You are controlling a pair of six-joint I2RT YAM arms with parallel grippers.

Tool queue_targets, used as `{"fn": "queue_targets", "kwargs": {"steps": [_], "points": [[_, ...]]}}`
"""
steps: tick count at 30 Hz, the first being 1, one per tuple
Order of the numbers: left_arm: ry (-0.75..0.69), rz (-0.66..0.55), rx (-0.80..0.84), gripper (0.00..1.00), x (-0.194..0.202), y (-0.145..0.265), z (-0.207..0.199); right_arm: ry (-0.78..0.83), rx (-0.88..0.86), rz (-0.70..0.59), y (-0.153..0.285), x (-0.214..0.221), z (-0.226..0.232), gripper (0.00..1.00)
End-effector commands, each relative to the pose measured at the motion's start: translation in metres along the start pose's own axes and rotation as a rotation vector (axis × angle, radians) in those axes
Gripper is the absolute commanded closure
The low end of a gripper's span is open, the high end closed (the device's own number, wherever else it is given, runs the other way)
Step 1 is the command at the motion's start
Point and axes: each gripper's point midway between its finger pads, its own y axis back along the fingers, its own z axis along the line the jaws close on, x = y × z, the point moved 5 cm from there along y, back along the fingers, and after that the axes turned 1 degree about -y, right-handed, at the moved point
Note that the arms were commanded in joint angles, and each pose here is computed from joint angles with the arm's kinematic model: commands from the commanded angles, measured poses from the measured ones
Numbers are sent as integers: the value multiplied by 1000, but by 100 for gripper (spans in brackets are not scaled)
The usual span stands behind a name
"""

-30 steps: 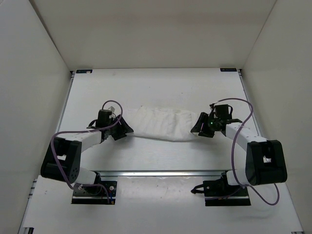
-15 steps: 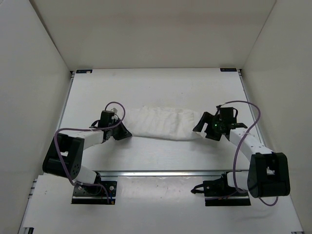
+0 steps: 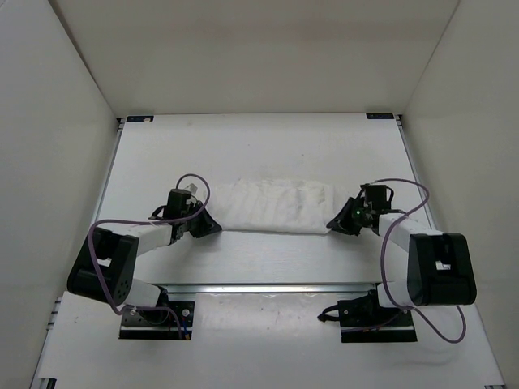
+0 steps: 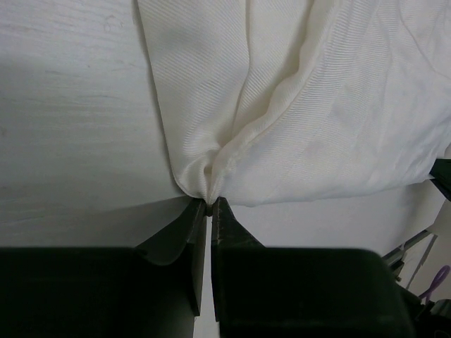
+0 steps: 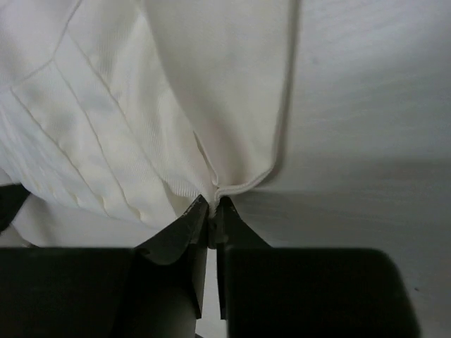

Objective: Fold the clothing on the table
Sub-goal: Fold the skirt

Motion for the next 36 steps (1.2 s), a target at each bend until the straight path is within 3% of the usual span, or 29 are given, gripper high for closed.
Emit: {"fn": "queue_targets", "kwargs": {"steps": [1, 6, 9, 13, 18, 24, 36], "points": [[4, 54, -55, 100, 21, 4, 15, -82, 21, -78, 3, -16, -8, 100], [-29, 39, -11, 100, 25, 1, -2, 43, 52, -184, 35, -55, 12, 99], [-43, 21, 21, 100, 27, -5, -15, 310, 74, -147, 47, -76, 56, 100], [-22, -20, 35, 100, 25, -9, -17, 455, -79, -106, 53, -77, 130, 100], [7, -63, 34, 100, 18, -7, -15, 572, -252, -26, 29, -34, 208, 100], [23, -89, 42, 100, 16, -5, -11, 668, -407, 147, -12, 31, 269, 100], [46, -109, 60, 100, 21, 1, -7, 731, -480, 315, -58, 94, 309, 100]]}}
